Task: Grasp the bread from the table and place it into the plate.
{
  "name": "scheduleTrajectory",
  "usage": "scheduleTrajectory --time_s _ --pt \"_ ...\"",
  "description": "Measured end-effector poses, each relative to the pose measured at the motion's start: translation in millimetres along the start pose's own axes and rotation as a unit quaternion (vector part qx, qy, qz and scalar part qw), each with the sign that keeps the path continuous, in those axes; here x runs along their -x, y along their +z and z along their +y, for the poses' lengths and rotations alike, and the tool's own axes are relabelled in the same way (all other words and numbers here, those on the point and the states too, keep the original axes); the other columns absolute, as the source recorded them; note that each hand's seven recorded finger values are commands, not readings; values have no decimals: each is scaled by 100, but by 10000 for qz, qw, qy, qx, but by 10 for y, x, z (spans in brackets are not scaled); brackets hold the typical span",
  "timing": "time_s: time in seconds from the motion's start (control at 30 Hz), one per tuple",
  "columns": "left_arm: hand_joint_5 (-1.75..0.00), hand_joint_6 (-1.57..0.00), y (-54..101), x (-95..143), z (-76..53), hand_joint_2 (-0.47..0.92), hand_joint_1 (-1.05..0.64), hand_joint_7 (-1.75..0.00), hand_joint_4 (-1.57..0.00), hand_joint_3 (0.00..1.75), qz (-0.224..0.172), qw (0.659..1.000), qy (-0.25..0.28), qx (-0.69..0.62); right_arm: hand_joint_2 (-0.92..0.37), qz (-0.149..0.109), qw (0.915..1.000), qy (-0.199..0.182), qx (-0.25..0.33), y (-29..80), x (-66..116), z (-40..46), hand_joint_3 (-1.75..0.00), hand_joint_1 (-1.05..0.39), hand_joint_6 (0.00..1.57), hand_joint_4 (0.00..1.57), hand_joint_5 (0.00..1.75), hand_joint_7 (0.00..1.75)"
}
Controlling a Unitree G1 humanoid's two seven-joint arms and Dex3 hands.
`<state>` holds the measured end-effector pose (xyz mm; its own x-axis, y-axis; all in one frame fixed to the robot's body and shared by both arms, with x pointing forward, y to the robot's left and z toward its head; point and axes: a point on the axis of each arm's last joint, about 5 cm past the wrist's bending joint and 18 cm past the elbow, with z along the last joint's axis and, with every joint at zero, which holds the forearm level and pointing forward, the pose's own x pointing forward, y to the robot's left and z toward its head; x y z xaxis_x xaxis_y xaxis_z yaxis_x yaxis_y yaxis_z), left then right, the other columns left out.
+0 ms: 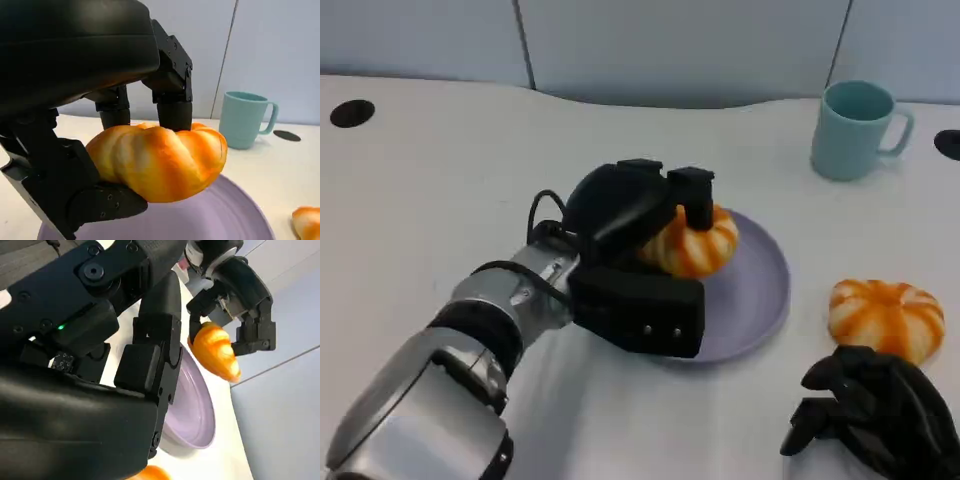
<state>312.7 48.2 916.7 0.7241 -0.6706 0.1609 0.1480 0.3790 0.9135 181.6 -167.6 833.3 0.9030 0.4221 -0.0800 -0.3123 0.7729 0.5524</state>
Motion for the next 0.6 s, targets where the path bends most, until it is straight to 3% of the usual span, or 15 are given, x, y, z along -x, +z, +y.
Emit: scheduleTrajectory --time_s 0.23,0.27,0.3,0.4,0.53,0.6 --pt "-175 -70 31 -13 -34 60 -16 -175 -81 105 -19 9999 -120 -76 -66 -8 10000 -13 5 -1 -9 18 0 -101 147 145 69 42" --pt "-175 -69 35 -14 -36 58 -16 -166 -77 105 -34 9999 -129 -65 -66 -9 10000 -6 7 -1 -11 21 0 -101 147 145 69 42" --pt "-167 -72 39 -15 -37 59 -18 -145 -73 95 -47 9999 -153 -55 -66 -8 10000 0 7 -2 -13 25 0 -100 147 145 69 42" --pt "-143 -77 45 -18 -40 71 -24 -109 -73 64 -41 9993 -374 -27 -66 5 10000 17 1 -10 -14 34 0 -101 147 145 69 42" --pt "-127 -73 47 -31 -22 87 -27 -87 -68 35 60 9975 -676 205 -66 12 10000 20 -2 -14 -13 36 0 -101 147 144 69 42" --pt "-115 -66 45 -36 -16 91 -32 -65 -62 21 129 9960 -832 288 -66 11 10000 21 -1 -14 -12 37 0 -101 147 144 69 42"
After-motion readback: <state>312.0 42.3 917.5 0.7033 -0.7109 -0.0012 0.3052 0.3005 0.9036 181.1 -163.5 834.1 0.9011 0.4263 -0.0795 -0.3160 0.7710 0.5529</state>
